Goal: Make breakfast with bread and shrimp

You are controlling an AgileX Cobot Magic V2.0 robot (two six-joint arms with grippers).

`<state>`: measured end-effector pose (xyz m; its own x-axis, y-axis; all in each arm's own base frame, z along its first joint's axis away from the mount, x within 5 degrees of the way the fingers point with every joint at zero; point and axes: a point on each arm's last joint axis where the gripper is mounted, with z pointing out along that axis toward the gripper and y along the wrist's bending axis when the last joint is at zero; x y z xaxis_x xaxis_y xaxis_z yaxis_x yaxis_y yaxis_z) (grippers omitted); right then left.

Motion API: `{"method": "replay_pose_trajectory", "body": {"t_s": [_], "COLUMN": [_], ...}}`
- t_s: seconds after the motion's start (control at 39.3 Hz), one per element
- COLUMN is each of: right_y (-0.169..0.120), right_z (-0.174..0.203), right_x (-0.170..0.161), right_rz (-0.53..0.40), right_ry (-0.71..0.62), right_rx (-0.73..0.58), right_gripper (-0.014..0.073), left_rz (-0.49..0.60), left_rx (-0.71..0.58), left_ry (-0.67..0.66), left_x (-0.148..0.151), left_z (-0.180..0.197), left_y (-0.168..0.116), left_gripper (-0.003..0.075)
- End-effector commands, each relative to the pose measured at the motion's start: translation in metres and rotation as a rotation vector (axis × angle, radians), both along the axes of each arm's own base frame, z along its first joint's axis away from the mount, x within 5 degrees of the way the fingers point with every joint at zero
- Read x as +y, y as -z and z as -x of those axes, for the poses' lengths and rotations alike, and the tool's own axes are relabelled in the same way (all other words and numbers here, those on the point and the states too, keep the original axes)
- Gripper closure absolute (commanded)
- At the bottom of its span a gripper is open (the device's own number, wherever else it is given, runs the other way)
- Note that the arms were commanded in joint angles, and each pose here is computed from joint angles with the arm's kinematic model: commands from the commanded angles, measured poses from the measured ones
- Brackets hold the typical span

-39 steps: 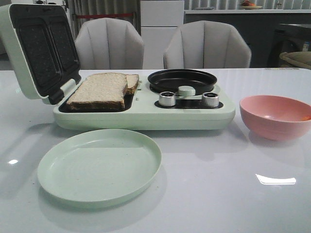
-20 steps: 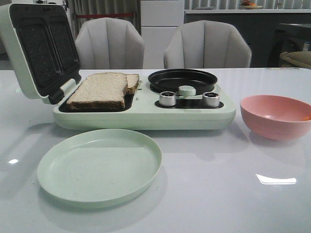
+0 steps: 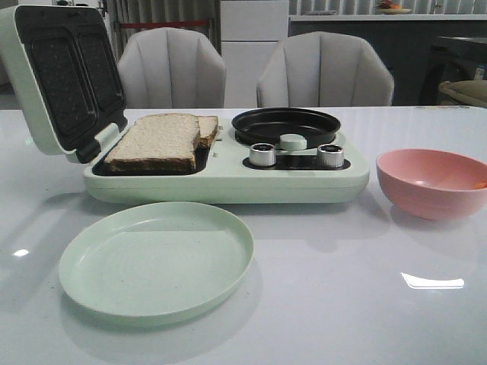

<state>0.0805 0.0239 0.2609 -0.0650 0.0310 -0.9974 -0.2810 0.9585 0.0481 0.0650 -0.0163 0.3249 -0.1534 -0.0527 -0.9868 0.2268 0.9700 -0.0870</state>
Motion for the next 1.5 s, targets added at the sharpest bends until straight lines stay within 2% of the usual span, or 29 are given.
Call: {"method": "replay_pose_trajectory", "body": {"t_s": [0.0, 0.25, 0.48, 0.66, 0.81, 1.07, 1.3, 1.48], "right_y": [-0.017, -0.017, -0.017, -0.017, -0.017, -0.017, -0.017, -0.017], "right_z": [-0.001, -0.001, -0.001, -0.001, -0.001, -0.001, -0.001, -0.001], "right_x": [-0.001, -0.001, -0.001, -0.001, -0.001, -0.001, -0.001, -0.001], "right_rz": [-0.030, -0.030, -0.030, -0.030, -0.030, -0.030, -0.030, -0.030], "right_ry": [0.011, 0.011, 0.011, 0.011, 0.011, 0.011, 0.011, 0.011], "right_rx": [-0.103, -0.103, -0.103, -0.103, -0.103, -0.103, -0.103, -0.103], "right_gripper": [0.0111, 0.0111, 0.0111, 0.0111, 0.0111, 0.0111, 0.0111, 0.0111], "left_rz": [0.078, 0.071, 0.114, 0.158, 0.254, 0.366, 0.371, 0.426], "left_rx": [-0.095, -0.009, 0.038, 0.063, 0.085, 0.181, 0.269, 0.397], "left_ry": [0.012, 0.010, 0.011, 0.000, -0.068, -0.207, -0.220, -0.202], "left_x": [-0.006, -0.020, -0.033, -0.041, -0.030, 0.009, 0.024, 0.032], "left_z": [-0.019, -0.076, -0.127, -0.166, -0.197, -0.236, -0.266, -0.293], "left_y": [-0.032, -0.059, -0.081, -0.085, -0.090, -0.089, -0.098, -0.088], "left_gripper": [0.0237, 0.0321, 0.0334, 0.0333, 0.0333, 0.0333, 0.0333, 0.0333]}}
